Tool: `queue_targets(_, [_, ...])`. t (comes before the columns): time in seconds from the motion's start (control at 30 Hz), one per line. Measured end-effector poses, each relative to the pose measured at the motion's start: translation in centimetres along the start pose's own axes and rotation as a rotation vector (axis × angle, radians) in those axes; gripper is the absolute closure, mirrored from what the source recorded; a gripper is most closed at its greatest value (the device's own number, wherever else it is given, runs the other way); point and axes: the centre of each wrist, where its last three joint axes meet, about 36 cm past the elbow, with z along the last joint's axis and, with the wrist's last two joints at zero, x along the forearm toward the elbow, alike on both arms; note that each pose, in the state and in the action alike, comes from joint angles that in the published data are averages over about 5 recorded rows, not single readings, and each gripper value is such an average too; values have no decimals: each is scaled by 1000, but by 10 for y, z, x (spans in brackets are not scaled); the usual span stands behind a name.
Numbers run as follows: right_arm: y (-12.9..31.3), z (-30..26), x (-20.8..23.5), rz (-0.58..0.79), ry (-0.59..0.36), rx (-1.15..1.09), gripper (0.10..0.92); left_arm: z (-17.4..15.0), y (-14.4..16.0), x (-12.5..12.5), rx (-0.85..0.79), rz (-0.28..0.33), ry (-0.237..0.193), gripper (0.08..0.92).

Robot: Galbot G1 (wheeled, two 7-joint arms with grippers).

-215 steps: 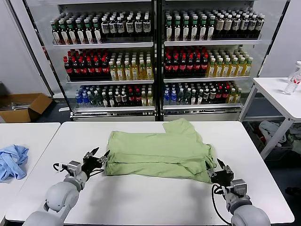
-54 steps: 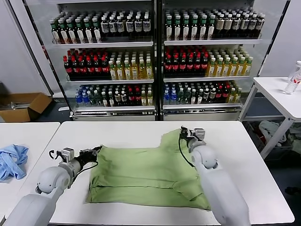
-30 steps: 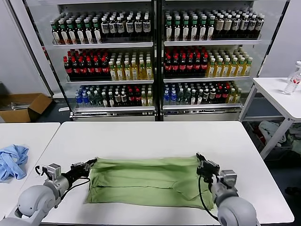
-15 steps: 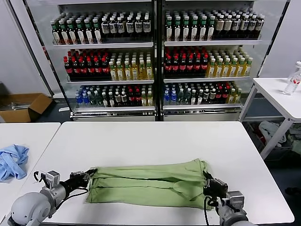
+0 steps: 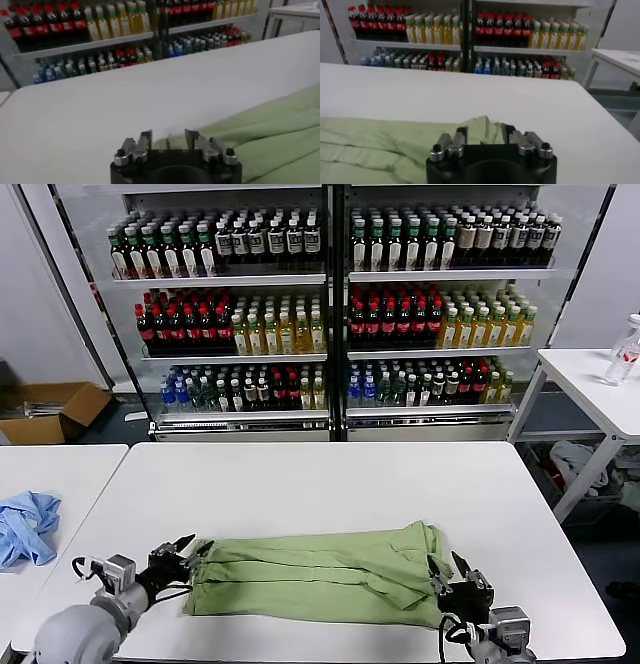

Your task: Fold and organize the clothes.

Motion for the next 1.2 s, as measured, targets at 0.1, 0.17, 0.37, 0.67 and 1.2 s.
queue_targets(0.1, [2,-1,2,-1,-14,2,366,9,-18,3,34,-42,2,388])
queue_targets(0.17, [4,-2,2,-3,-21,4,314,14,-28,4,60,-71,3,328])
queue_targets(0.37, [6,-3,2,-3,-41,11,206,24,-48,1,153,-145,9,203])
queue_targets(0.67, [5,-3,1,7,-57,19,200,26,-66,-3,269,-176,22,428])
queue_targets(1.2, [-1,-8,3,26,-74,34,200,15,-69,-1,260,-230,-18,876])
